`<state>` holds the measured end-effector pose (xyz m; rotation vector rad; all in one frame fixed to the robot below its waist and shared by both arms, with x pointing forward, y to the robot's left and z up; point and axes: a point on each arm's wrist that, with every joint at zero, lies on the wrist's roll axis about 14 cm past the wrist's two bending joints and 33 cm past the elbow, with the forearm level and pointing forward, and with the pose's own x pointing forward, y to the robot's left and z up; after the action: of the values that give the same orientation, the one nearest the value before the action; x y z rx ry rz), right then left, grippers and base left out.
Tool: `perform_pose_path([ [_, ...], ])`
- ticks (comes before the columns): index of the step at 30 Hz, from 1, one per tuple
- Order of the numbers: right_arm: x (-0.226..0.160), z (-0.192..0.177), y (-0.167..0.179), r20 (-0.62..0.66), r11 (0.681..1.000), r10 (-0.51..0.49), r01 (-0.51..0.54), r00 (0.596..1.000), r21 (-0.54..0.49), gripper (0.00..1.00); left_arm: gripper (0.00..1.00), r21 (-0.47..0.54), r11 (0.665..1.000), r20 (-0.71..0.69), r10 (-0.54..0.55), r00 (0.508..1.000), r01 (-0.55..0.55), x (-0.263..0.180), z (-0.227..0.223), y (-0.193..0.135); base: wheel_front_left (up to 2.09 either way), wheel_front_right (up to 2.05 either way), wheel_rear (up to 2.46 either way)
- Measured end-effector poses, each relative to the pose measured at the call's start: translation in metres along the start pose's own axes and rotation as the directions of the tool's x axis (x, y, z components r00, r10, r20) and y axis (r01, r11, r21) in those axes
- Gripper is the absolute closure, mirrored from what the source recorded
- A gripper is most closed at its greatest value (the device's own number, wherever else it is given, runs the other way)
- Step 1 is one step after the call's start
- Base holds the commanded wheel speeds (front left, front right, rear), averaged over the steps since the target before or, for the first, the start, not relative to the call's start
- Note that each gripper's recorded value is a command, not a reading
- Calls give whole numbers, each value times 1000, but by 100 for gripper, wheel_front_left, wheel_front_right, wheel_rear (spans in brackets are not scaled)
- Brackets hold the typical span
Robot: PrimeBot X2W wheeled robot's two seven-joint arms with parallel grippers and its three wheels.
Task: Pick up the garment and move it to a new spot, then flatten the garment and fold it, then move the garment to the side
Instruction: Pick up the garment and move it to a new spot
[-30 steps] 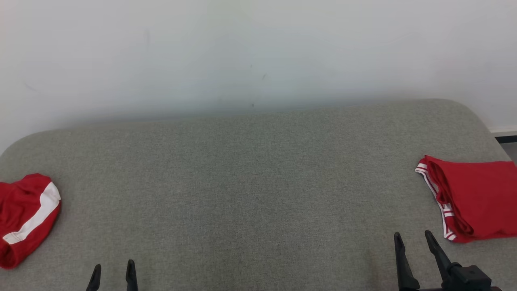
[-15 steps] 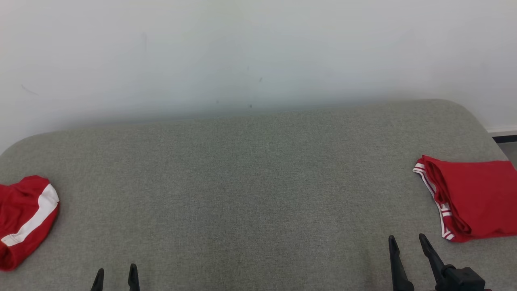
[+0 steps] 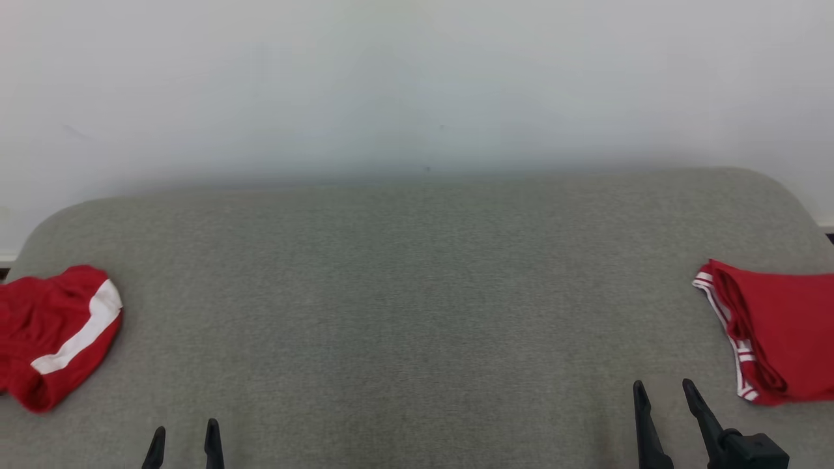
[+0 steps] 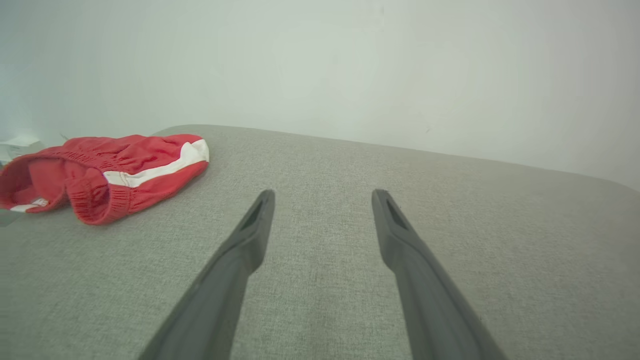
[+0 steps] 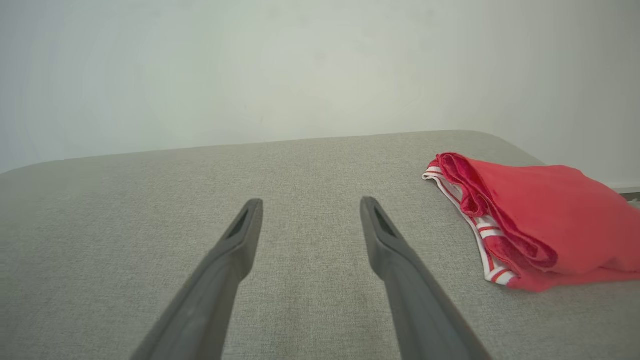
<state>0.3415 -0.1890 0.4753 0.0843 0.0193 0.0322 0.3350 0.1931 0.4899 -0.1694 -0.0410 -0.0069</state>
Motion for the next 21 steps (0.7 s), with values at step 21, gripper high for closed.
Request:
perform_pose_path([
  [21,37,-5,116,-25,938,347,-347,938,0,0,0,10,951,51,309,950,-310,-80,15,83,0,0,0],
])
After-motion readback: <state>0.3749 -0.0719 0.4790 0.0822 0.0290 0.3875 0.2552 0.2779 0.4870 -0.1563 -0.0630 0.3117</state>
